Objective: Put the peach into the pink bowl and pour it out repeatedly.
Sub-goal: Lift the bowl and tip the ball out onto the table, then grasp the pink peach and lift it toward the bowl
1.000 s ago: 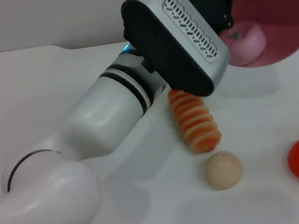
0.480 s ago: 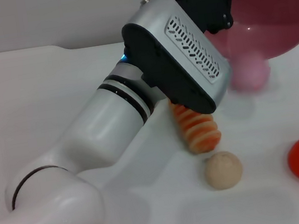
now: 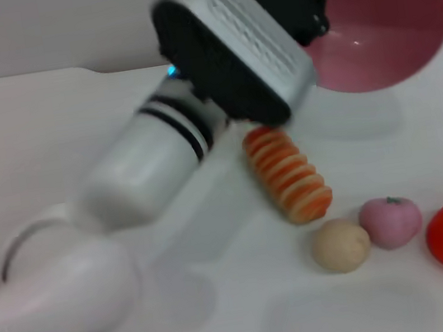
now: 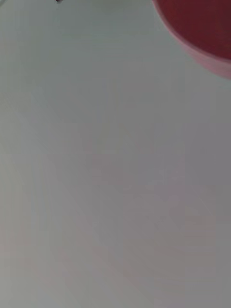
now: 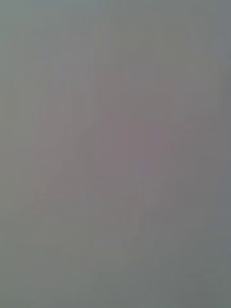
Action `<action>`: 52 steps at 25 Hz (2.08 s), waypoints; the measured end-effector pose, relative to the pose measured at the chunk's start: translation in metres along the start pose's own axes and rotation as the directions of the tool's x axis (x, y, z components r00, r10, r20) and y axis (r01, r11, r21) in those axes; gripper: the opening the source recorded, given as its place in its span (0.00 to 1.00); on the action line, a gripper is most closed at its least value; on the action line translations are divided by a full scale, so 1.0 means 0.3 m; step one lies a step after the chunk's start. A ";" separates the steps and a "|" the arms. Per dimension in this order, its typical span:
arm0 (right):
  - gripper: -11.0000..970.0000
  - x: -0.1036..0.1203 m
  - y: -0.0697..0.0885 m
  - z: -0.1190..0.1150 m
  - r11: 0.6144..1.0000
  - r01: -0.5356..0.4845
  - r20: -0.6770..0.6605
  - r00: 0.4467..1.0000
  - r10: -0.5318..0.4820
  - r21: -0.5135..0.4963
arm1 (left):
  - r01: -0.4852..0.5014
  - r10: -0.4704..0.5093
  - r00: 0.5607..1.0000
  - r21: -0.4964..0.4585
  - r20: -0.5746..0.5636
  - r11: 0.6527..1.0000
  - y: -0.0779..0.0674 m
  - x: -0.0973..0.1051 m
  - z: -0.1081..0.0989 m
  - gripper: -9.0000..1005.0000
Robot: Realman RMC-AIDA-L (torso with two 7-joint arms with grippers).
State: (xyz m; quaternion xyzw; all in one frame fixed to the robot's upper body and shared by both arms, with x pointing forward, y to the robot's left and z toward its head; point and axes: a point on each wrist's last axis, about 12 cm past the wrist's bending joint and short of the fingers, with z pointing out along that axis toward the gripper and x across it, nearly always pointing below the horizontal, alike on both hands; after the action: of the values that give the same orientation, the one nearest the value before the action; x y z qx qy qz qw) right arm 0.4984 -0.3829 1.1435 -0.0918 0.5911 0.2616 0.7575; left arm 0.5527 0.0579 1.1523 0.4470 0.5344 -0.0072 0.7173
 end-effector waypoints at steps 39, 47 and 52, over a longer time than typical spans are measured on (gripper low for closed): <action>0.49 0.211 0.332 0.323 0.929 -0.049 -0.921 0.156 -0.356 -0.367 | 0.683 -0.581 0.467 -0.145 -0.666 0.716 0.586 0.350 -0.087 0.06; 0.49 0.280 0.327 0.341 0.931 -0.049 -0.927 0.122 -0.354 -0.361 | 0.685 -0.580 0.465 -0.143 -0.668 0.714 0.581 0.351 -0.091 0.06; 0.45 0.288 0.339 0.347 0.925 -0.033 -0.919 0.124 -0.373 -0.380 | 0.687 -0.582 0.462 -0.145 -0.669 0.712 0.577 0.355 -0.098 0.06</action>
State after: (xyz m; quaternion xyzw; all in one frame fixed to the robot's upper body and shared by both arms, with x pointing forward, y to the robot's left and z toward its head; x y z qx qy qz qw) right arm 0.5495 -0.2252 1.1090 -0.4243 0.8756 0.1362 0.1863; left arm 0.6606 0.2307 1.1789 0.2364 0.8800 -0.1509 0.3832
